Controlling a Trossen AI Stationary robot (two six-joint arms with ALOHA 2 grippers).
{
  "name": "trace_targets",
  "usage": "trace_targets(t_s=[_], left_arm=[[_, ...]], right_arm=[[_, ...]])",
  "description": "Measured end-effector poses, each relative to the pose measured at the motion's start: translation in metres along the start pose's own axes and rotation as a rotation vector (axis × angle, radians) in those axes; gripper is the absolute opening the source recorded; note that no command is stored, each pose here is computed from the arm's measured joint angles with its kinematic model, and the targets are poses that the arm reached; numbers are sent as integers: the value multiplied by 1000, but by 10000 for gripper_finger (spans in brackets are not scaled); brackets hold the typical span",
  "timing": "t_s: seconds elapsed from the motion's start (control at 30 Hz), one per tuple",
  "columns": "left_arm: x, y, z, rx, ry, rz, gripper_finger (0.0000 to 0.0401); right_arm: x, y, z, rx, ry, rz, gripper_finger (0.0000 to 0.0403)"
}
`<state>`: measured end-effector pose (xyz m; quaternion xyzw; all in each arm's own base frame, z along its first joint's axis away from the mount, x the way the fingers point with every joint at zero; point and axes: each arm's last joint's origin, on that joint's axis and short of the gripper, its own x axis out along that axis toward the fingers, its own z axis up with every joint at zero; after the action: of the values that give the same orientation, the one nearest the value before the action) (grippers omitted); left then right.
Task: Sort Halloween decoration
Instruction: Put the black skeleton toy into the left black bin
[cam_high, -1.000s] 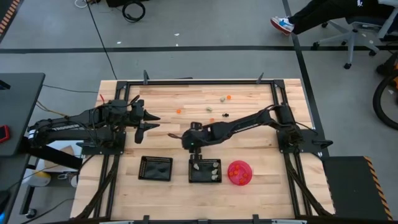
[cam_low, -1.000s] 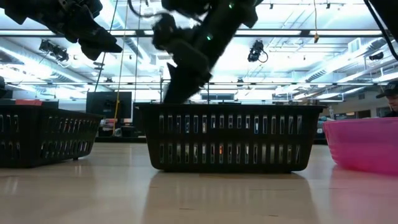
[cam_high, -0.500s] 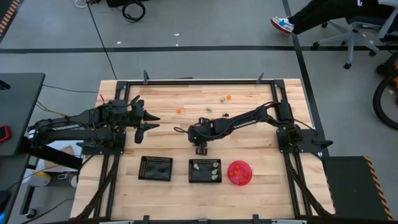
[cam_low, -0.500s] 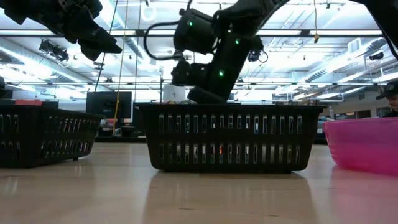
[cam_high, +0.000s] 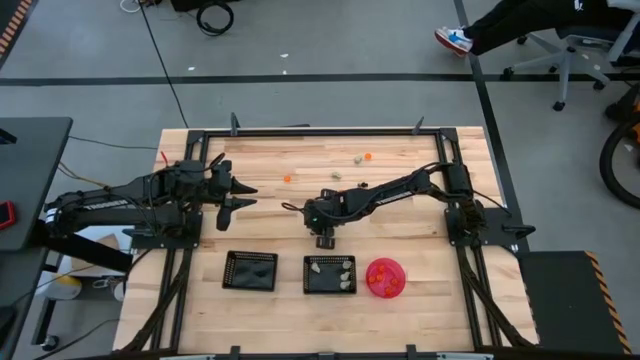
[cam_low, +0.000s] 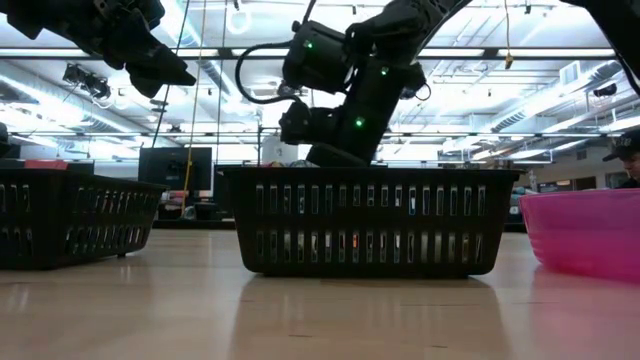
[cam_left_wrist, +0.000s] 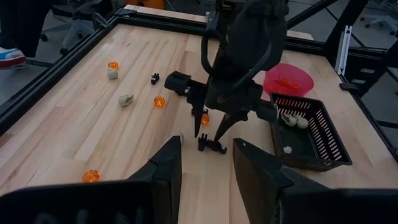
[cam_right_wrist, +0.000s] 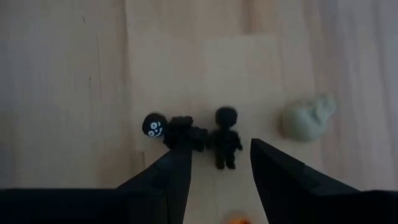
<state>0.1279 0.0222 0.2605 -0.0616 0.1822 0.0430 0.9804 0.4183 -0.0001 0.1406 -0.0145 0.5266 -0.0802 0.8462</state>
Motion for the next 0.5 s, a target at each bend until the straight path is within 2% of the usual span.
trace_targets(t_s=[0.3, 0.5], left_arm=[[0, 0, 0, 0, 0, 0, 116], [0, 0, 0, 0, 0, 0, 116]], right_arm=[[14, -3, -18, 30, -27, 60, 136], [16, -3, -17, 16, -58, 68, 114]])
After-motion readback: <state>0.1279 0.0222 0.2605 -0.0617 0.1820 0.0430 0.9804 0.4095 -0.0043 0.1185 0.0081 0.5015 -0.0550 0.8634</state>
